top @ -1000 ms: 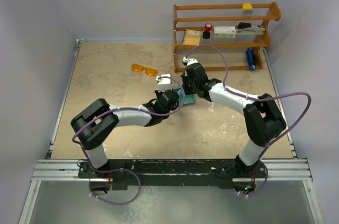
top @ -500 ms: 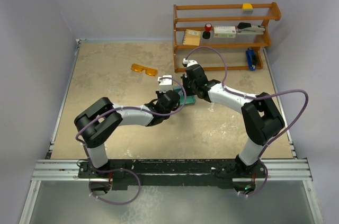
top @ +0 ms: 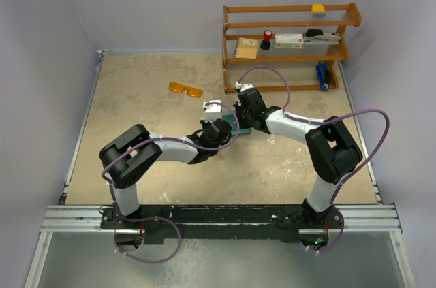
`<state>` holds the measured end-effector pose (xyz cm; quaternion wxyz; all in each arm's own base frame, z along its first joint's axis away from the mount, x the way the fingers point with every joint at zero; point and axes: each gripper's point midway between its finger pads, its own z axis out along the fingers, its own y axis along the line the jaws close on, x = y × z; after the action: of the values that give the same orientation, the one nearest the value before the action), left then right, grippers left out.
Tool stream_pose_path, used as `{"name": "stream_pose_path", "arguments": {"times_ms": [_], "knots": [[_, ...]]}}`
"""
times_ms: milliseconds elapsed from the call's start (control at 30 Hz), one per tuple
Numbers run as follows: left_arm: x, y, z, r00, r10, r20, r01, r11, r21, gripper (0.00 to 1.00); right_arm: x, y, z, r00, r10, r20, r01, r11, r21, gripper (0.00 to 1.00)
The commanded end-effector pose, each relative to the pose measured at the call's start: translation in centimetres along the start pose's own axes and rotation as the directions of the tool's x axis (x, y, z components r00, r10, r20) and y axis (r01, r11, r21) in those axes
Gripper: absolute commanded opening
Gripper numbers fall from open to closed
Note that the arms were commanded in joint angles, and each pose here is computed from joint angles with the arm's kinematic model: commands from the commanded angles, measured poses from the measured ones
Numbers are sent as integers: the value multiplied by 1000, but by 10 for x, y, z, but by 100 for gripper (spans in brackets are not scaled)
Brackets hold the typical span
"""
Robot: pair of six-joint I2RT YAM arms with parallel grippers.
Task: Organize the sunglasses
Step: Place the glasses cleaning cloth in the sunglasses case.
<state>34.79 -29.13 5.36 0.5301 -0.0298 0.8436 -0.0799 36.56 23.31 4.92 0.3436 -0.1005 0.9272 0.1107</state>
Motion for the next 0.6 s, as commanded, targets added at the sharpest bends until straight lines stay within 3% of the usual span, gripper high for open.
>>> {"name": "stream_pose_path", "arguments": {"times_ms": [0,567], "knots": [[-3,-4,2,999,-54,6,54,998,20,0,-1,-2,1,1000,7,9,-7,1000,-2,0],[16,-1,0,997,-50,-55,51,998,27,0,15,-9,1,1000,9,-29,-8,1000,15,0]]}}
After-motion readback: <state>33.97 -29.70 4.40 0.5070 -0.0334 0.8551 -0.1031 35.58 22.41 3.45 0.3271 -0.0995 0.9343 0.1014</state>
